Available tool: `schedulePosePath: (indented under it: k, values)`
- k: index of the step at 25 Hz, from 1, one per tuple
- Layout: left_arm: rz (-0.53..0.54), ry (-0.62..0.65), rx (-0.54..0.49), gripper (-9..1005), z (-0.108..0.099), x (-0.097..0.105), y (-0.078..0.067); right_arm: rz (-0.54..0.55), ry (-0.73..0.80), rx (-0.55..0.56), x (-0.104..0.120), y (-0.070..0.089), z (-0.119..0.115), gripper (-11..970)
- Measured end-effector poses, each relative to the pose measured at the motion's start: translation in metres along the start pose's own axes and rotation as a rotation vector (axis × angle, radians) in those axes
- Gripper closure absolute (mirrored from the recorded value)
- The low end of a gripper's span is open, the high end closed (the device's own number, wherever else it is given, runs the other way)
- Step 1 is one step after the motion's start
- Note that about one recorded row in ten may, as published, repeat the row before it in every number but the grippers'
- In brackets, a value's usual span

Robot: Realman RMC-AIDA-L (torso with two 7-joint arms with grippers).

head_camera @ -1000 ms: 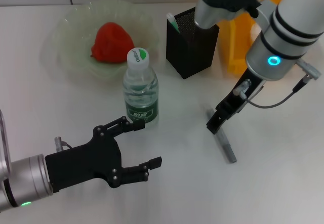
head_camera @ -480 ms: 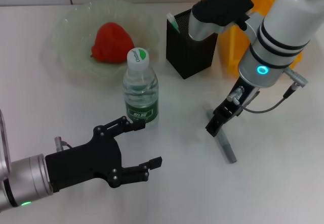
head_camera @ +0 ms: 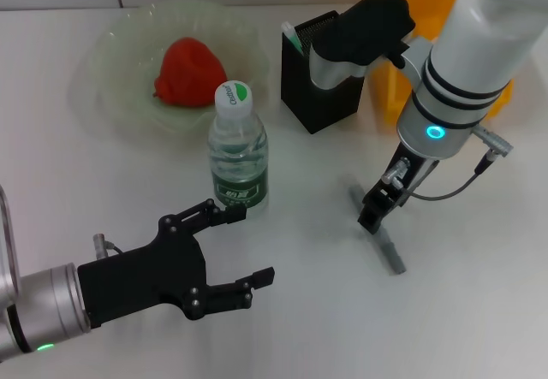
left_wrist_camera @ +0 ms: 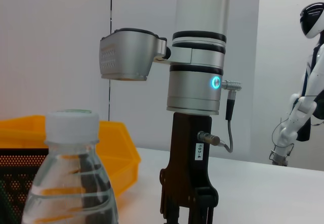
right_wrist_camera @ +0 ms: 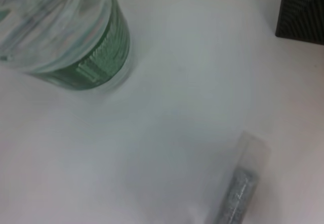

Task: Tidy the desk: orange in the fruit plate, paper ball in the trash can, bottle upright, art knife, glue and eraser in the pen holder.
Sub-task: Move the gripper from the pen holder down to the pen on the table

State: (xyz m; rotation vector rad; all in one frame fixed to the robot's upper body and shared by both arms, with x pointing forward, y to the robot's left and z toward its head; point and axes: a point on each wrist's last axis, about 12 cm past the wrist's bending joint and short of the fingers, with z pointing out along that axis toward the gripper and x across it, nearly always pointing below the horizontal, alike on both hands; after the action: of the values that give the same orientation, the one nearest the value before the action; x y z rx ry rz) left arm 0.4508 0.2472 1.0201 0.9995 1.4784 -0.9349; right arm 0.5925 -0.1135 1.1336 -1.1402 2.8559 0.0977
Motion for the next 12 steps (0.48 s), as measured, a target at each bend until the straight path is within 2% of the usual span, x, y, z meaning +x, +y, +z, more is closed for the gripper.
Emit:
schedulePosePath:
  k: [10,12]
  values:
    - [-0.004,0.004,-0.004,136,-0.0008,0.0014,-0.0010,-0.007,-0.018,0.004,-0.0033,0.0015,-0.0034,481]
    - [-0.004,0.004,-0.003,136,-0.0007,0.0013,-0.0009,-0.004,-0.022,0.005,-0.0037,0.0011,-0.0031,556]
